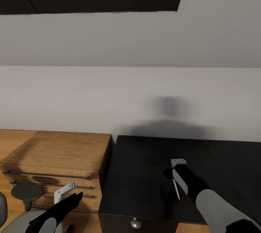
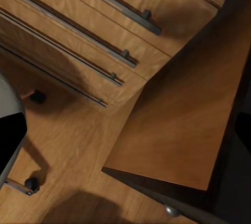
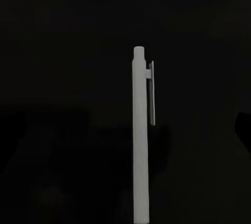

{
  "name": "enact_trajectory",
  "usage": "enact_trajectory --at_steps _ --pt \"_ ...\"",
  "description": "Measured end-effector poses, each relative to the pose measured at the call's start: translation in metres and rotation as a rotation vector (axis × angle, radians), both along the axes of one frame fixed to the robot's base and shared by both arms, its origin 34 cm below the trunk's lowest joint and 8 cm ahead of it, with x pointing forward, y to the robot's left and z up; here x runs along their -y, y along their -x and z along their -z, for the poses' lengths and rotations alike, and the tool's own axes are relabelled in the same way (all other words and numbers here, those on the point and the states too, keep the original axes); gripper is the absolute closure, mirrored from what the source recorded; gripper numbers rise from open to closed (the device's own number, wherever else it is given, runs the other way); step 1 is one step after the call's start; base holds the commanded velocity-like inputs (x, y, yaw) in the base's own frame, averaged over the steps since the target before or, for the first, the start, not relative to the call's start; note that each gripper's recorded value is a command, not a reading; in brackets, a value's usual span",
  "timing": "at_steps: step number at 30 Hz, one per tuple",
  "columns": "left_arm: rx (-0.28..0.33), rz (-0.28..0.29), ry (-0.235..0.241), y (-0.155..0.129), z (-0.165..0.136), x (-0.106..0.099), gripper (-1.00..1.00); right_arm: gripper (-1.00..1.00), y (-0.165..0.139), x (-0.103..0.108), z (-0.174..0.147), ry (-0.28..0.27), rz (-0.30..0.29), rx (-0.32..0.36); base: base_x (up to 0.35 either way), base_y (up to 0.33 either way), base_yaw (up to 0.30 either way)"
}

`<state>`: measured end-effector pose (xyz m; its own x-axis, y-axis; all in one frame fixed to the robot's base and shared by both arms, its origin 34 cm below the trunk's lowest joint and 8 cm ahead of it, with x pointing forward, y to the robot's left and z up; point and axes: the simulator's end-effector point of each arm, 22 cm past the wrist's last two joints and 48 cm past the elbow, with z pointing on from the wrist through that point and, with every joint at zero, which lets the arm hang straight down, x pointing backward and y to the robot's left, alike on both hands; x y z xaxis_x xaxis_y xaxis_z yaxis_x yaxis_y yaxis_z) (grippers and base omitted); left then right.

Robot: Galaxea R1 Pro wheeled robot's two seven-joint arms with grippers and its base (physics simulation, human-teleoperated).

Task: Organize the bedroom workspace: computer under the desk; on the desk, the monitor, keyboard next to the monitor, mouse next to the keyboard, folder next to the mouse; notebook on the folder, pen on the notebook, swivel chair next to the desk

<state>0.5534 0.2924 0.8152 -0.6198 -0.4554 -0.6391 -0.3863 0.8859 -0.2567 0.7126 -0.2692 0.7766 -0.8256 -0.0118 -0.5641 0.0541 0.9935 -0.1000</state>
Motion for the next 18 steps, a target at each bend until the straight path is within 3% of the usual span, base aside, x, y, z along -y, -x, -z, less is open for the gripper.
enact_trajectory --at_steps 18 --pt "0.000 0.000 0.000 -0.0005 0.0053 0.0000 -1.00 -1.00 -0.0005 0.0010 0.0054 0.001 0.001 0.000 0.000 0.000 0.000"
